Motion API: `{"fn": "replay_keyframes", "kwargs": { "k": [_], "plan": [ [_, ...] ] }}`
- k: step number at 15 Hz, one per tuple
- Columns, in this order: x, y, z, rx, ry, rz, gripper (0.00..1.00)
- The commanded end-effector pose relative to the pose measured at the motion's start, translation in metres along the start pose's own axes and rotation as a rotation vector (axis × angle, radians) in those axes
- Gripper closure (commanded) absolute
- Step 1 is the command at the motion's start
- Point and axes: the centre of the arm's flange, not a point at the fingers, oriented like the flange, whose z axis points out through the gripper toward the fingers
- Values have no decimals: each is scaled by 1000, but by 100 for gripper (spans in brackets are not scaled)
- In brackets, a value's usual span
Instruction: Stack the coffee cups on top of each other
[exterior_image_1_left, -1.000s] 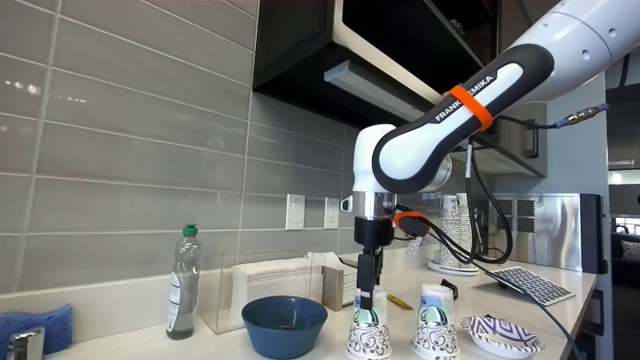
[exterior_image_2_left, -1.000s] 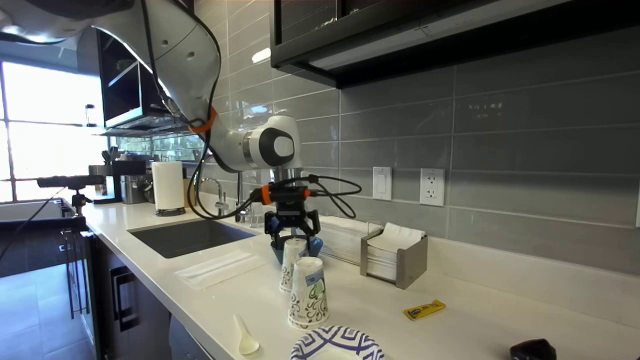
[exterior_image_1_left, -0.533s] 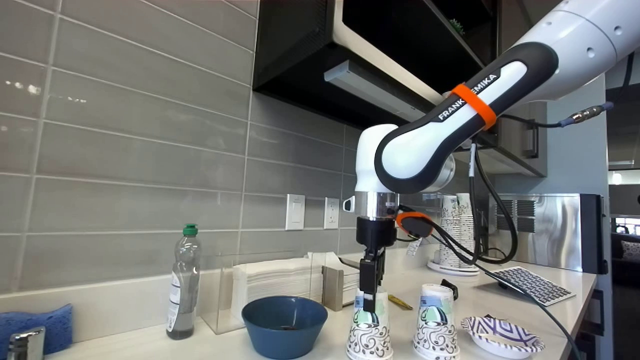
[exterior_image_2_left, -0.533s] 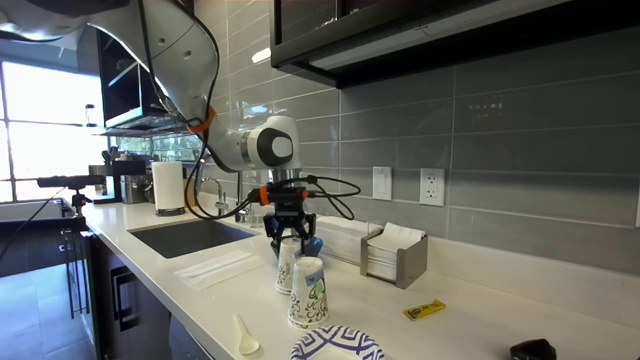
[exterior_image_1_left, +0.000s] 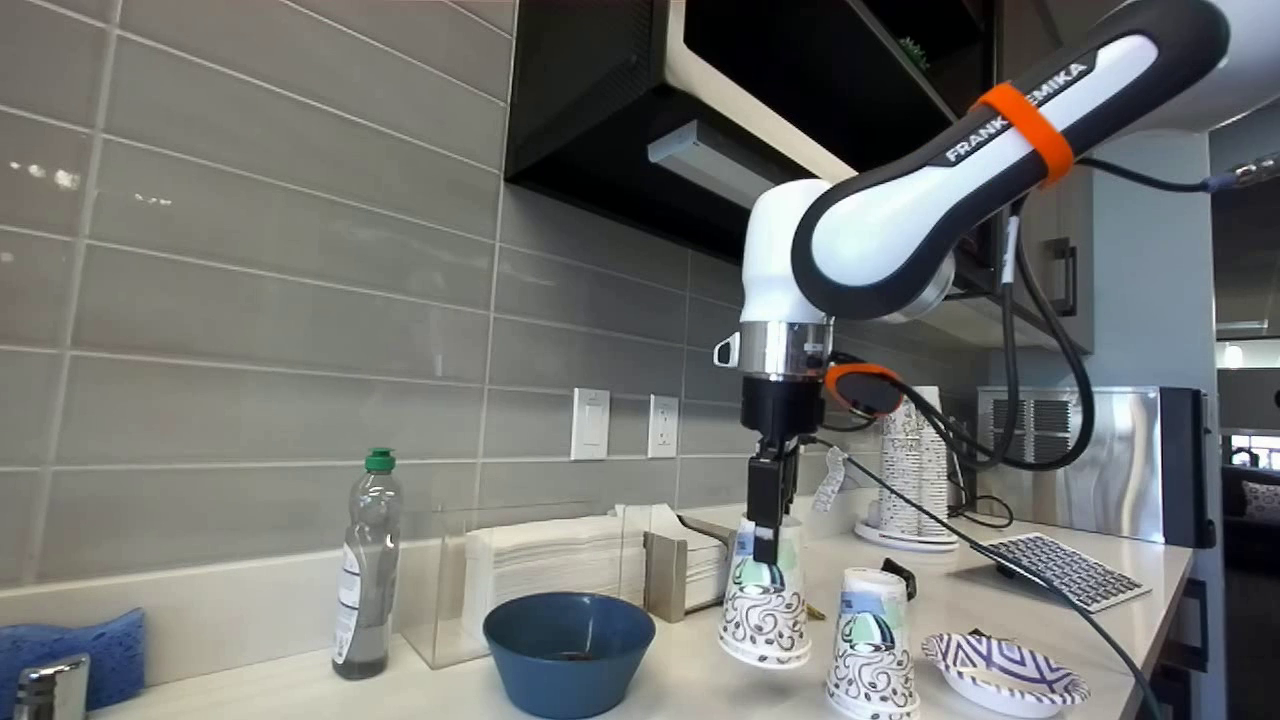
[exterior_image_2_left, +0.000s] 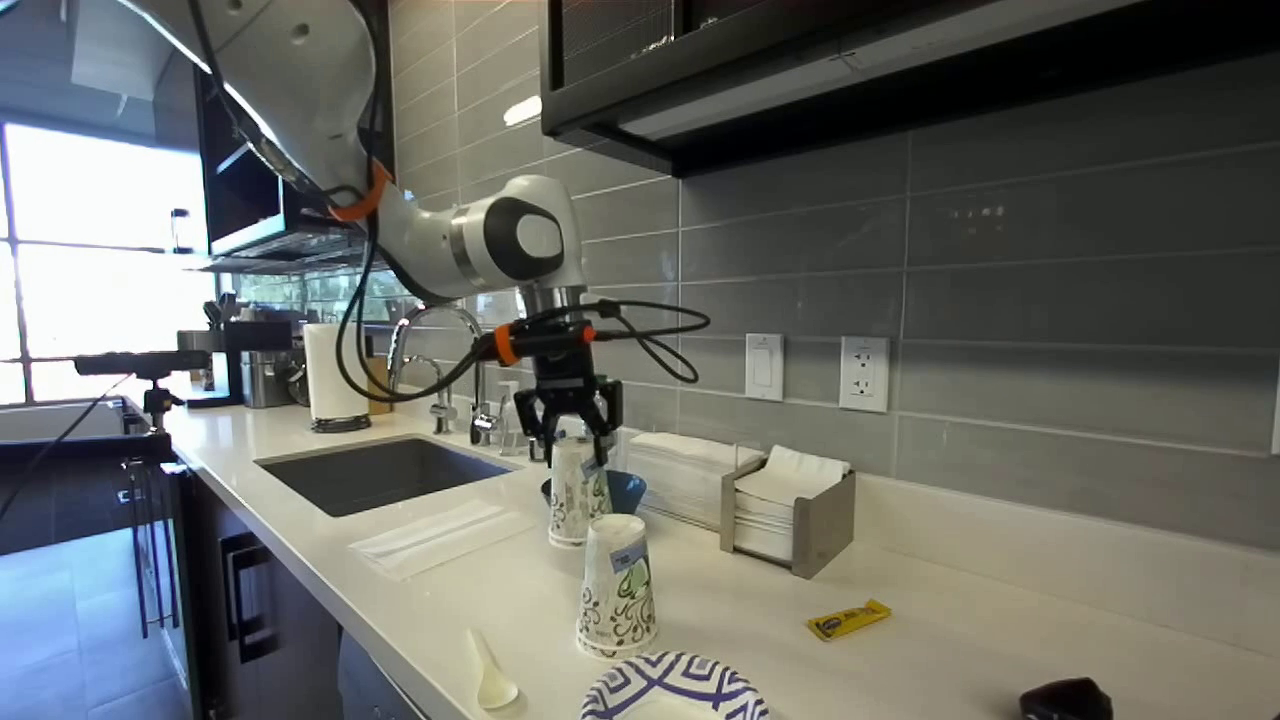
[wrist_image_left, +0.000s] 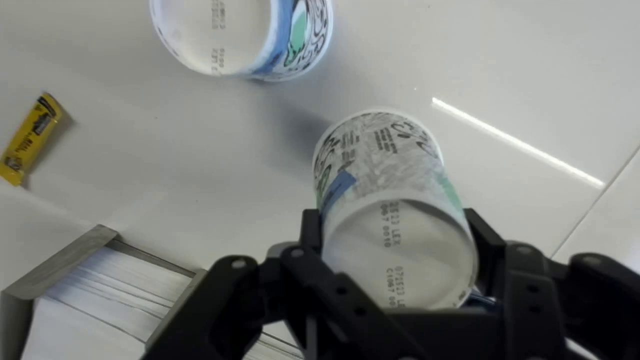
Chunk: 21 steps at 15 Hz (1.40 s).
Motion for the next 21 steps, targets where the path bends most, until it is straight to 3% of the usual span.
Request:
{"fn": "replay_keyframes", "kwargs": {
  "k": [1, 6, 9, 15, 21],
  "plan": [
    [-43, -4, -50, -62, -6, 66, 57],
    [-81, 4, -112, -171, -22, 133, 57],
    [-98, 21, -125, -179, -9, 186, 57],
    [-112, 59, -96, -123, 13, 253, 57],
    [-112, 70, -78, -90, 40, 263, 57]
  ]
}}
